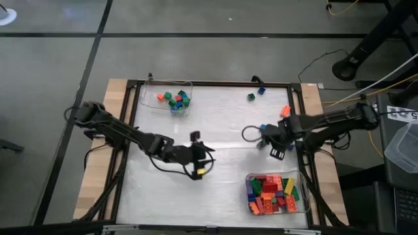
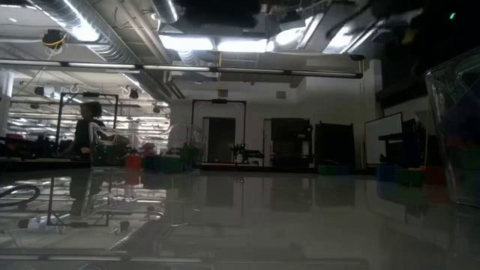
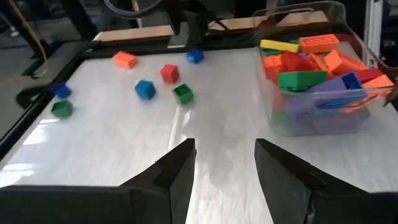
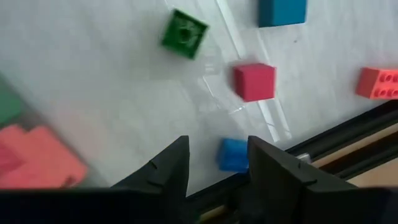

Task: Sort blocks by size
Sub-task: Put the square red block into the top transparent bin

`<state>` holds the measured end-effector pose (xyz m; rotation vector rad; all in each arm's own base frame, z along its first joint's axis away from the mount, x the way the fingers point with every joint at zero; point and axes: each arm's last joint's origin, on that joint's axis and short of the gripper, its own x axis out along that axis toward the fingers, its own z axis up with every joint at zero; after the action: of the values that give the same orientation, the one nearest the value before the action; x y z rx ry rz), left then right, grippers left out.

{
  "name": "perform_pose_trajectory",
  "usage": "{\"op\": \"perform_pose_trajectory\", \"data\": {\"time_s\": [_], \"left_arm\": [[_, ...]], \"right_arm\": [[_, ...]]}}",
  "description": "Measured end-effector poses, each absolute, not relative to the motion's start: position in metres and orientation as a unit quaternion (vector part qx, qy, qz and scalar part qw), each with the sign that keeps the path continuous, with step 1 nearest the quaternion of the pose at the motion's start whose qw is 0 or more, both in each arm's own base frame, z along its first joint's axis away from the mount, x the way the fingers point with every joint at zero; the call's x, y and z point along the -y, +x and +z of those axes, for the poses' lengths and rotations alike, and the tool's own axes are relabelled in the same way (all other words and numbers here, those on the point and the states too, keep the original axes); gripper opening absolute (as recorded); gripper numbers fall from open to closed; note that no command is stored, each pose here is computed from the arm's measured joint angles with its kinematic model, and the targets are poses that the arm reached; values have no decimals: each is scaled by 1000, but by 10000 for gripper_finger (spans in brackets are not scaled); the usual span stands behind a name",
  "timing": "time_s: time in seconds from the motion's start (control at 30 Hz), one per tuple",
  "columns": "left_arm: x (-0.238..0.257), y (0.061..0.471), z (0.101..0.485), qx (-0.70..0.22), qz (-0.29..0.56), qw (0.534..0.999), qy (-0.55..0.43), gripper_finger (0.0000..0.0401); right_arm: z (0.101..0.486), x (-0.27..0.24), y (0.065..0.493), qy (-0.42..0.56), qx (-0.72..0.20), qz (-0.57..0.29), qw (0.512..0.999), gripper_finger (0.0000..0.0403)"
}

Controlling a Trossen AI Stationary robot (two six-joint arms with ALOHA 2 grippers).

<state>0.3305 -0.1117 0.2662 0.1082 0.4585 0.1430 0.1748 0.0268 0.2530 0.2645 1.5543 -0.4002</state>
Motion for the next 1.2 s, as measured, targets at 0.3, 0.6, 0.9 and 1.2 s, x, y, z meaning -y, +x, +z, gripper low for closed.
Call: {"op": "perform_pose_trajectory", "data": {"time_s": [0.3, 0.6, 0.9, 1.2], "left_arm": [[102, 304, 241, -237, 83, 968, 11, 155], [102, 304, 240, -236, 80, 968, 23, 155], [102, 304, 241, -235, 79, 968, 25, 155], [102, 304, 240, -236, 80, 968, 23, 155]], "right_arm": [[216, 17, 172, 119, -707, -178, 674, 163], [201, 34, 172, 127, -689, -192, 687, 164], [197, 36, 174, 124, -698, -205, 675, 228], [179, 36, 174, 91, -739, -172, 645, 266]]}}
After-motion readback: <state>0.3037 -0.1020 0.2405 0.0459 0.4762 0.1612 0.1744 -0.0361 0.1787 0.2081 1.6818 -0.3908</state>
